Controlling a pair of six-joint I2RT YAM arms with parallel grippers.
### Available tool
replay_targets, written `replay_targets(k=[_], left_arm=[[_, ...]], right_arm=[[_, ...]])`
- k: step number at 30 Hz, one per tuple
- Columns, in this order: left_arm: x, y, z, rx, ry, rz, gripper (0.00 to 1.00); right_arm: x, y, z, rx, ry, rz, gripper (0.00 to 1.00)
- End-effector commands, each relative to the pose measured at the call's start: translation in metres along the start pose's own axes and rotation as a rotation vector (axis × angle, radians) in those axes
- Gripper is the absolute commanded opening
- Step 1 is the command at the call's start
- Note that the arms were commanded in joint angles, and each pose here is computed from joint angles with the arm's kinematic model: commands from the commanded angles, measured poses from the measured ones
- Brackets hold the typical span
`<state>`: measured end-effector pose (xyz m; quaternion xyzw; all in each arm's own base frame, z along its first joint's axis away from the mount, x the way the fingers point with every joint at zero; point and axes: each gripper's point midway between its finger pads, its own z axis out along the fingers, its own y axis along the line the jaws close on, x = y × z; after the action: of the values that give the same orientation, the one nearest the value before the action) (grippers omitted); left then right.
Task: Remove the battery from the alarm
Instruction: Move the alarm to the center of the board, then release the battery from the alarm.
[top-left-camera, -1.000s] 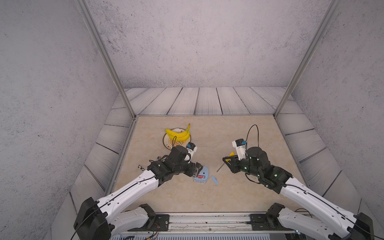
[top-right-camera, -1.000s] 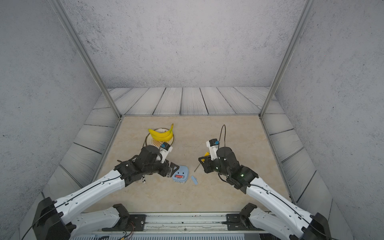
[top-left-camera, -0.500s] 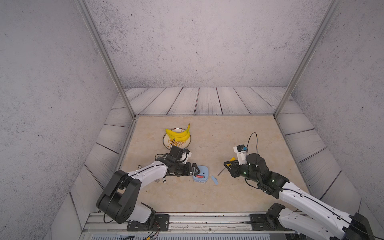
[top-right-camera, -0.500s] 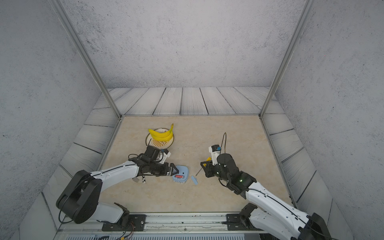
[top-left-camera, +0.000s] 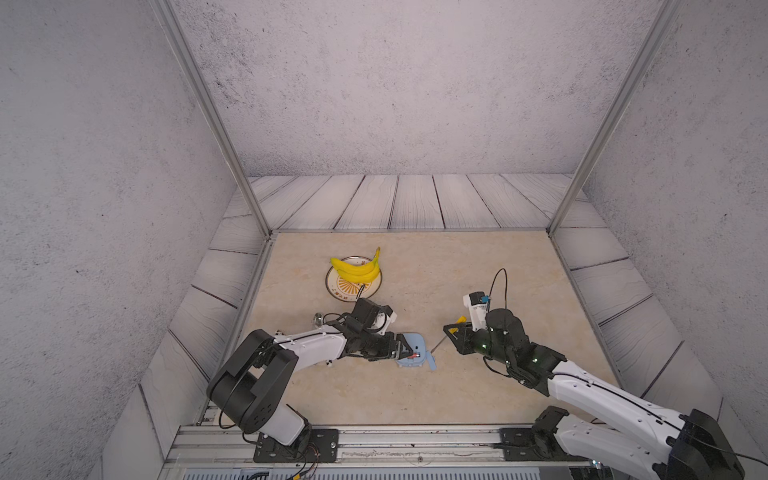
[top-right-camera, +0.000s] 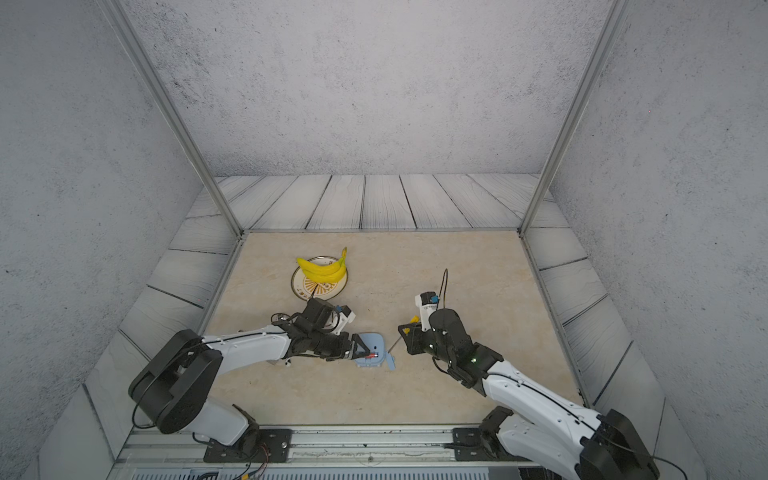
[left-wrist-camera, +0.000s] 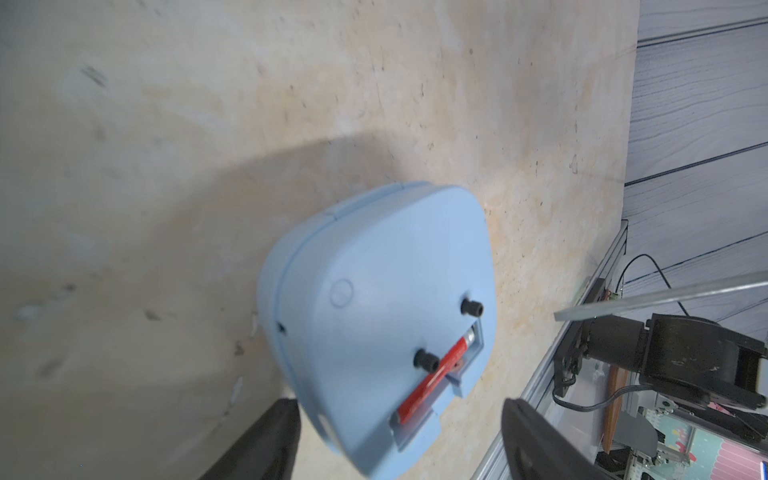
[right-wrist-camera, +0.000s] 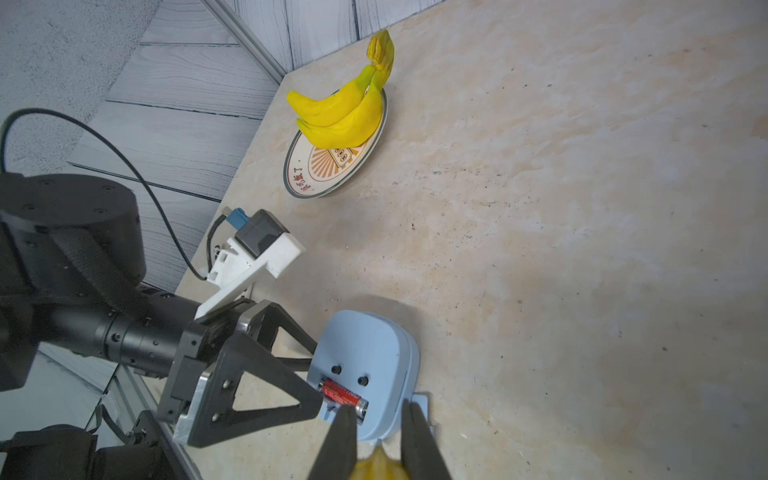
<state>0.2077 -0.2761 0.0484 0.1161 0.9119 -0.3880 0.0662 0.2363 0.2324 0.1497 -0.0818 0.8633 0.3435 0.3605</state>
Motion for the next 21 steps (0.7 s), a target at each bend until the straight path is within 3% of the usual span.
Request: replay_targets(k=[1,9,21], left_arm=[[0.003,-0.007,0.004,0.007,-0.009,0.001,0.81],[0.003,0.009,-0.005,-0.075,-0.065,-0.047,0.79],[0.005,0.019,0.002,-0.101,-0.043,-0.068,0.72]], right_arm=[[-0.010,0.010,0.005,-0.026,-0.036,-0.007,0.00],[-0.003,0.014,0.017,0.002,-0.005,-0.050,0.00],[0.007,0.002,0.024,0.085,0.022,-0.093,0.00]])
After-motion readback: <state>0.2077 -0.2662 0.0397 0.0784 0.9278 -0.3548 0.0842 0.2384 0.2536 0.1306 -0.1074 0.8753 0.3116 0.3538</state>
